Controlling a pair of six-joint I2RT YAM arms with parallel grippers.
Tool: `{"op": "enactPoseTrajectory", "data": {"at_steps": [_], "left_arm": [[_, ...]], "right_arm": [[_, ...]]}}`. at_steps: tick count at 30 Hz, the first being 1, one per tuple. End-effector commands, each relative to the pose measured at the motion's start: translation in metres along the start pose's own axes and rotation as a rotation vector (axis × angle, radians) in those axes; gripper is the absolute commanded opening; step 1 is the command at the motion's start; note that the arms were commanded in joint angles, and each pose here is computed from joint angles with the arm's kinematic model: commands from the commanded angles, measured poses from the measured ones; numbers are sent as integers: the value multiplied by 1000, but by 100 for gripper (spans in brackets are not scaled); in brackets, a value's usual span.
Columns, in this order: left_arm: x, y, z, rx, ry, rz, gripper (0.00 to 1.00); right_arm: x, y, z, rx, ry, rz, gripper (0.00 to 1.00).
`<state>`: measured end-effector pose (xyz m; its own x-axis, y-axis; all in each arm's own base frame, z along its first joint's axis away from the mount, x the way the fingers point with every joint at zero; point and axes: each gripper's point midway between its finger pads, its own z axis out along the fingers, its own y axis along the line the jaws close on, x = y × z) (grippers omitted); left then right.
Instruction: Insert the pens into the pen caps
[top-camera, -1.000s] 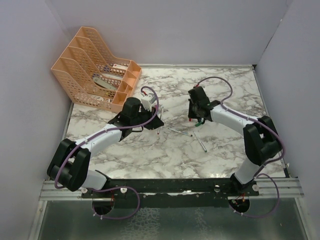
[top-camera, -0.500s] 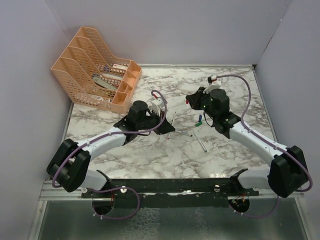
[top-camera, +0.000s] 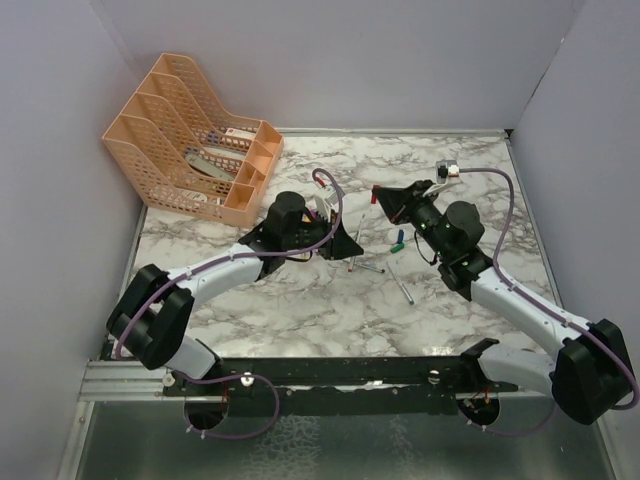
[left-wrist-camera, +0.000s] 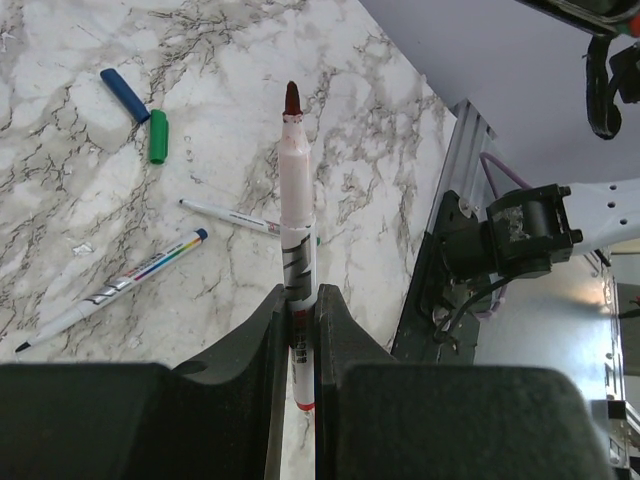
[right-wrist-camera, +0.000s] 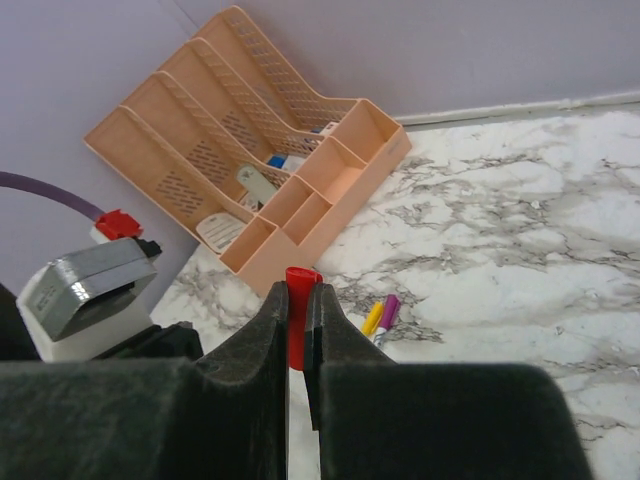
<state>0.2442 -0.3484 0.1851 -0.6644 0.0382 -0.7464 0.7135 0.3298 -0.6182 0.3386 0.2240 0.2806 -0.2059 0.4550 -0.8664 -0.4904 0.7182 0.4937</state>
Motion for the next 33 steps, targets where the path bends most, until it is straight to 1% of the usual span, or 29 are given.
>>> {"op": "enactPoseTrajectory", "data": {"at_steps": [1, 9, 23, 33], "left_arm": [[-12, -14, 4, 62, -11, 5, 0], [-14, -14, 8, 72, -4, -1, 0], [-25, -19, 6, 71, -33, 34, 0], [-35, -16, 2, 34, -76, 77, 0]], "right_arm": [[-14, 21, -6, -97, -60, 34, 1], [-4, 24, -2, -120, -24, 54, 1], [9, 19, -1, -101, 17, 49, 1], [15, 19, 1, -103, 33, 58, 1]]}}
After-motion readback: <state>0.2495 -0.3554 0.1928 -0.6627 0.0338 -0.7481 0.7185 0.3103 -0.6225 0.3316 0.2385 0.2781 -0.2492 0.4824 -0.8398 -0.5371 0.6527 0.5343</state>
